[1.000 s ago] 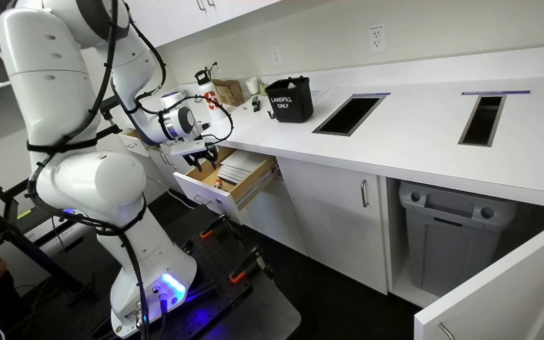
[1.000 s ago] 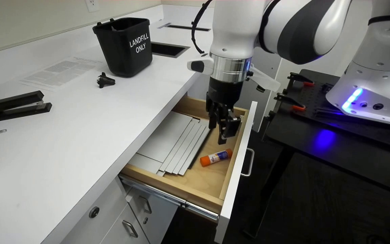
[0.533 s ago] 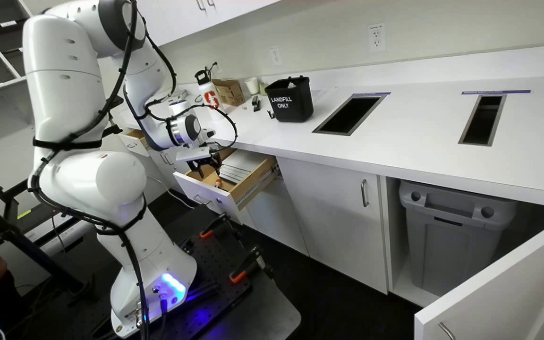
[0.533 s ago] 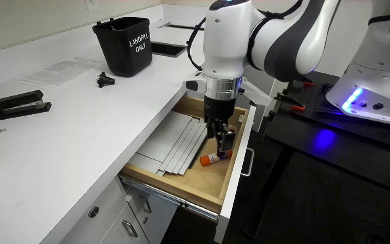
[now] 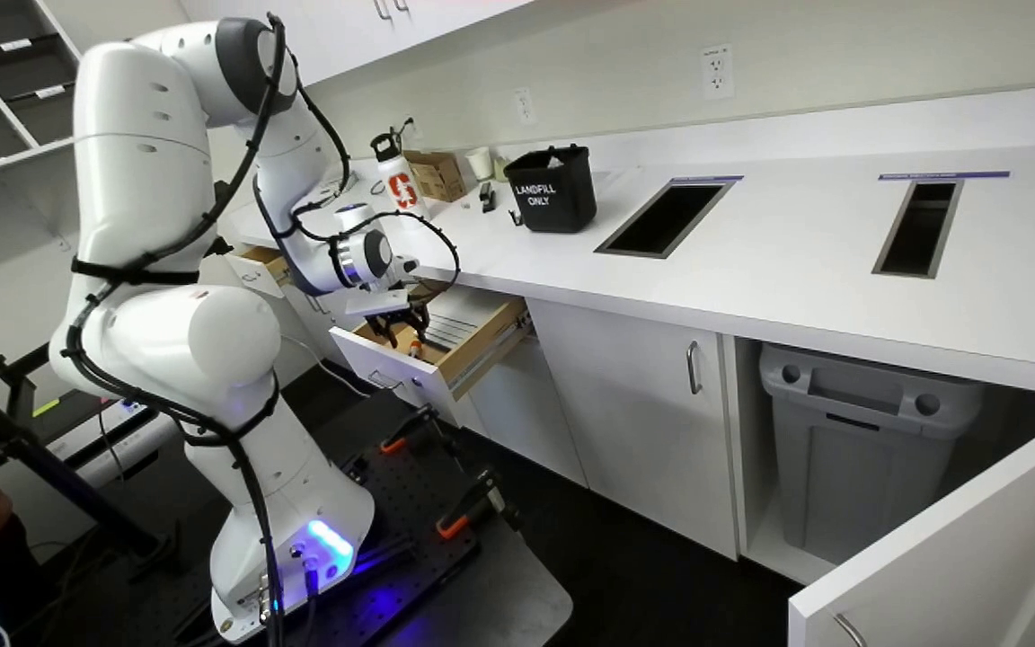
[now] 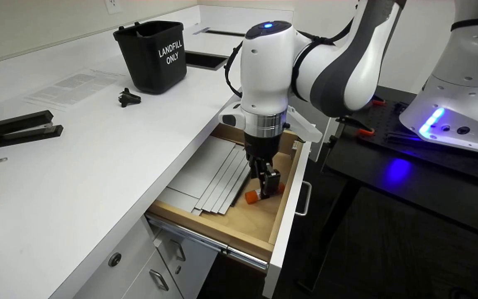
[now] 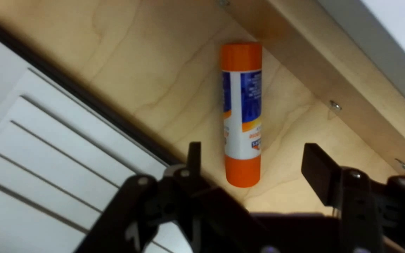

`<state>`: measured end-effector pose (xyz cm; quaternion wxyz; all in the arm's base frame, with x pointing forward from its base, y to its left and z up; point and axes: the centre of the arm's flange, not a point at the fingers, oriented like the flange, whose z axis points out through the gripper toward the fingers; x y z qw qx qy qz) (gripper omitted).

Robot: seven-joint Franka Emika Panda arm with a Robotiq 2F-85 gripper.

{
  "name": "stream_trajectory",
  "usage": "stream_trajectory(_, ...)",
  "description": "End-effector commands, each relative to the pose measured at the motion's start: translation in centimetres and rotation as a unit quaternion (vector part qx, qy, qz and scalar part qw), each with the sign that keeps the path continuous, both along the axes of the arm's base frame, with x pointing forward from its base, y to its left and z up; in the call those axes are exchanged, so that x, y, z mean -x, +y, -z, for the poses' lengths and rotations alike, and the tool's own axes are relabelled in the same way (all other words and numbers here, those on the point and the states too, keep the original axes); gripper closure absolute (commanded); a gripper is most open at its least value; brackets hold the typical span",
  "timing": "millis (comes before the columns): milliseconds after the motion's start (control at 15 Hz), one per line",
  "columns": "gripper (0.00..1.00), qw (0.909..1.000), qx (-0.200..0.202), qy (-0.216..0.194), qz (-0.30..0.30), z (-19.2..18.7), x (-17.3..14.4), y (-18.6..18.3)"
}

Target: Pick up the glue stick and put it on the counter top

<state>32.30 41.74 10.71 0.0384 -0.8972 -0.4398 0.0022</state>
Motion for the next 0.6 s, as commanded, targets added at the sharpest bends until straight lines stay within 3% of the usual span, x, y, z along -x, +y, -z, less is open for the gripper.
stream_trajectory(0,0.26,0.9999,-0.003,-0.010,0.000,1.5,-1.0,0.4)
stream_trajectory(267,0.28,1.0000,0.000,-0.004,0.007,2.7,-1.5,0.2)
stream_trajectory(333,0.34,1.0000,0.000,-0.002,0.008,2.9,-1.5,0.3)
stream_trajectory(400,0.45,1.0000,0.001,-0.001,0.008,3.1,-1.4,0.4)
stream_trajectory(467,0.62,1.0000,0.001,0.000,0.009,3.2,-1.3,0.4)
stream_trajectory(533,0.69,1.0000,0.002,0.000,0.010,3.2,-1.3,0.5)
